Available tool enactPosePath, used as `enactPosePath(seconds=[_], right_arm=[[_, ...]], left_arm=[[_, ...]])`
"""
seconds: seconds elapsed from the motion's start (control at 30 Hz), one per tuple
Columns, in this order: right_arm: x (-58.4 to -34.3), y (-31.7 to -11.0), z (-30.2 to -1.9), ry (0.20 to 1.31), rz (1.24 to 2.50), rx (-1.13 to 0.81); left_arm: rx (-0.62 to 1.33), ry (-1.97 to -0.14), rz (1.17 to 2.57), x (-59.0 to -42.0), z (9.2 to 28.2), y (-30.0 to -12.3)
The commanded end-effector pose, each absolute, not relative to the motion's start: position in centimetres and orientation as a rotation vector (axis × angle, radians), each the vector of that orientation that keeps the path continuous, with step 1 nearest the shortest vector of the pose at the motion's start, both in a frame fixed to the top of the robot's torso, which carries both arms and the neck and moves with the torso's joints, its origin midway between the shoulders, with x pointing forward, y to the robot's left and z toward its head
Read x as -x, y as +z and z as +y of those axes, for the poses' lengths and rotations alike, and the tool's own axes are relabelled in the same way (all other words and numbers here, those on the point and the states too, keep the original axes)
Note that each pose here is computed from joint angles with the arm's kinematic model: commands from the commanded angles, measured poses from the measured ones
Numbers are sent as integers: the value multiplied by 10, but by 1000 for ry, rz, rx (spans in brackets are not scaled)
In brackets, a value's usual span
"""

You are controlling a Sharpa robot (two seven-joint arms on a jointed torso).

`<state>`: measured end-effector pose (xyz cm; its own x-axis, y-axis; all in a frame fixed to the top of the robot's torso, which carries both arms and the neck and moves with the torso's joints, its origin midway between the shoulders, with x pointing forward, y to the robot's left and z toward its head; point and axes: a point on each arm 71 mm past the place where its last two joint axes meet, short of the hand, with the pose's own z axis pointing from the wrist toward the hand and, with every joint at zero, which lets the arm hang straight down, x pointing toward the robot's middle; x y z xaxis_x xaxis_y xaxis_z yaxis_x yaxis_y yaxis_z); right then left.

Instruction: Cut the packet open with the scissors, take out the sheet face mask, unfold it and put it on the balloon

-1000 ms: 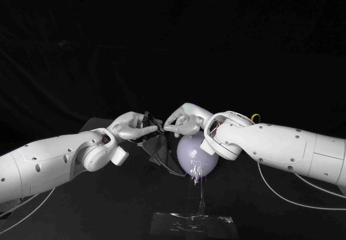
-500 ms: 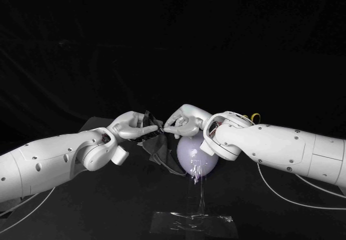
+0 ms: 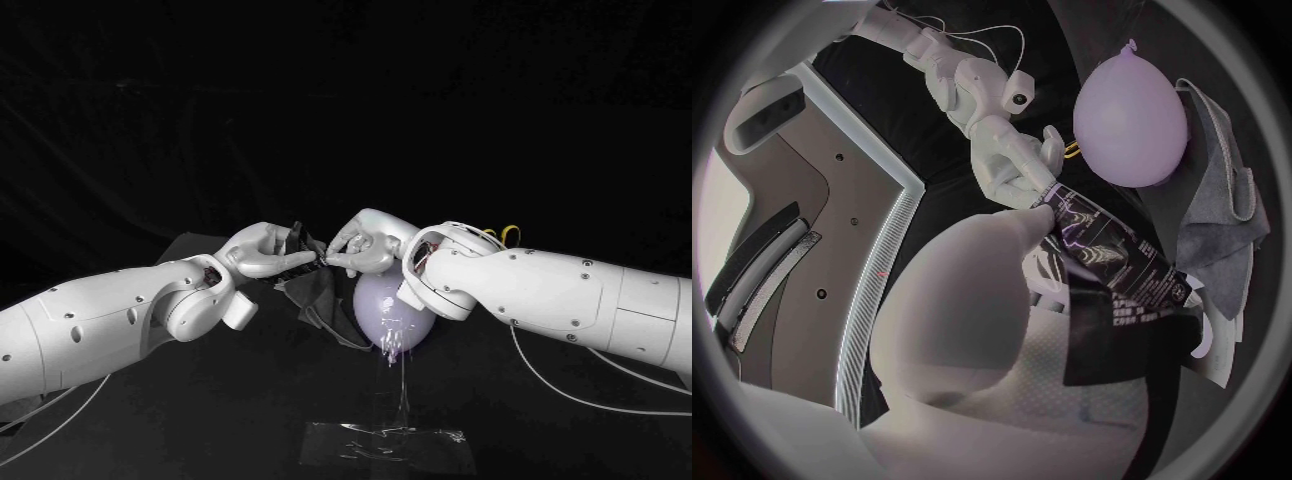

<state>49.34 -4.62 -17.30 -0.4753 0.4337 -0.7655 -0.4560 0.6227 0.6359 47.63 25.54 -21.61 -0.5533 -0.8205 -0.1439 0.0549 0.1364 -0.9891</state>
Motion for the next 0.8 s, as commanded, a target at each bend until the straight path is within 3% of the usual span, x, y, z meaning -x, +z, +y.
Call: enactPosePath(seconds=[0.03, 0.8], right_arm=[[-489, -176, -41, 1008, 1790, 101], [-487, -183, -34, 941, 1791, 119]], left_arm=[[733, -1551, 1667, -476, 248, -212], [745, -1548, 1656, -476, 245, -211]])
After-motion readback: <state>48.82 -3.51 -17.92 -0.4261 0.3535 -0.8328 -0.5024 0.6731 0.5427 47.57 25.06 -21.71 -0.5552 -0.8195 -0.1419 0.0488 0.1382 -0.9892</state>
